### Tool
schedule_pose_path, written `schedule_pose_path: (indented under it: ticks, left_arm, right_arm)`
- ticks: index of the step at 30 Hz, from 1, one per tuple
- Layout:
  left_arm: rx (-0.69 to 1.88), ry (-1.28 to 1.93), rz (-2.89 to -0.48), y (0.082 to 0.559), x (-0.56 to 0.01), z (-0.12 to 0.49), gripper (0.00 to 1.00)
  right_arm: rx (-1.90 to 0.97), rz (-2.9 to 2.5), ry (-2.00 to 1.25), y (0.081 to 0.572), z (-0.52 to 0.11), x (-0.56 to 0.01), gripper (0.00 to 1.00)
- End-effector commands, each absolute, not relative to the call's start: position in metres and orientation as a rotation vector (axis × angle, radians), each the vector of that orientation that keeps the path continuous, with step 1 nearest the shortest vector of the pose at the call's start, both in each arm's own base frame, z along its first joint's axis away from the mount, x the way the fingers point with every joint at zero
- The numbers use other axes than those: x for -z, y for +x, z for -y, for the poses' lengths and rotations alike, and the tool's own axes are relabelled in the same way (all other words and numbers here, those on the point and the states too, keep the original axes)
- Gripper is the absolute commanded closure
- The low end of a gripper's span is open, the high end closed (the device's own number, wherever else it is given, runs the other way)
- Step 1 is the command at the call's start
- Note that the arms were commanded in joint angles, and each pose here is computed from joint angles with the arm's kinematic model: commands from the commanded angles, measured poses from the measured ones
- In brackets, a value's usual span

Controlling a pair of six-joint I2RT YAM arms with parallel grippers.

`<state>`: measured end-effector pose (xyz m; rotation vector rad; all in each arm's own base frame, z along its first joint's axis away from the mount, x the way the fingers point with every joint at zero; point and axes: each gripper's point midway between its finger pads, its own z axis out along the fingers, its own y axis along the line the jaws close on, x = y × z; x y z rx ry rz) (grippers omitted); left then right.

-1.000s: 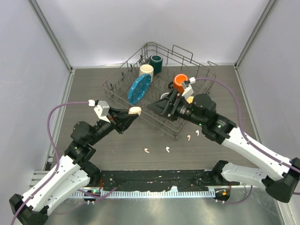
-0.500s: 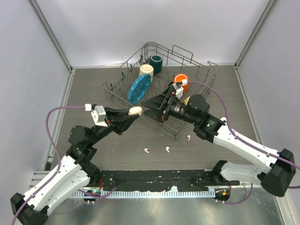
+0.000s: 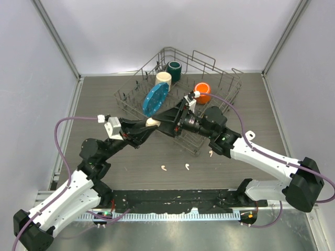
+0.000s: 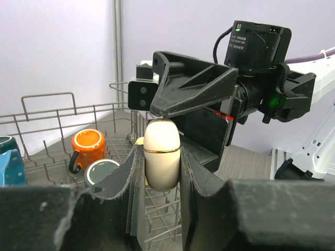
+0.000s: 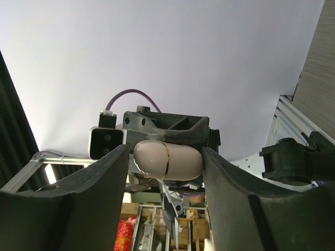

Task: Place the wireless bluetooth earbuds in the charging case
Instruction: Pick up the charging case at the center of the board.

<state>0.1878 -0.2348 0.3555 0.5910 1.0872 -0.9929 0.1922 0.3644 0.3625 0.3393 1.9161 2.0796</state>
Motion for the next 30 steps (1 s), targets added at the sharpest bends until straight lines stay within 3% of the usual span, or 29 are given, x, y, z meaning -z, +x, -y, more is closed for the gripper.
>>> schedule_pose_path:
  ticks: [1,3,9,13,19,23,26,28,29,30]
  left_arm:
    - [0.972,0.578,-0.998,0.183,-0.373,0.230,1.00]
    - [0.969,0.577,-1.005,0.184,-0.371,0.230,1.00]
    - [0.975,0.566,-1.045,0.188,-0.365,0.231,0.94]
    - [0.990,0.552,-1.093,0.190,-0.359,0.232,0.76]
    - [1.021,0.546,-1.161,0.192,-0.350,0.236,0.66]
    - [1.035,0.549,-1.190,0.191,-0.345,0.238,0.72]
    - [1.042,0.549,-1.196,0.190,-0.344,0.238,0.90]
    - [1.042,0.549,-1.201,0.190,-0.344,0.238,1.00]
    - [1.038,0.542,-1.206,0.191,-0.343,0.237,1.00]
    - [1.038,0.538,-1.206,0.191,-0.343,0.236,1.00]
  right_arm:
    - [-2.205,-1.829,0.295,0.183,-0.364,-0.385,0.42]
    - [-2.213,-1.828,0.293,0.181,-0.365,-0.385,0.45]
    - [-2.228,-1.814,0.274,0.178,-0.364,-0.387,0.68]
    - [-2.184,-1.822,0.221,0.177,-0.365,-0.387,0.75]
    - [-2.048,-1.860,0.164,0.180,-0.367,-0.382,0.78]
    - [-2.023,-1.862,0.158,0.181,-0.366,-0.380,0.79]
    - [-2.014,-1.854,0.142,0.180,-0.365,-0.380,0.77]
    - [-2.002,-1.854,0.141,0.180,-0.364,-0.379,0.70]
    - [-1.989,-1.860,0.144,0.181,-0.363,-0.377,0.64]
    - [-1.968,-1.849,0.137,0.182,-0.361,-0.378,0.53]
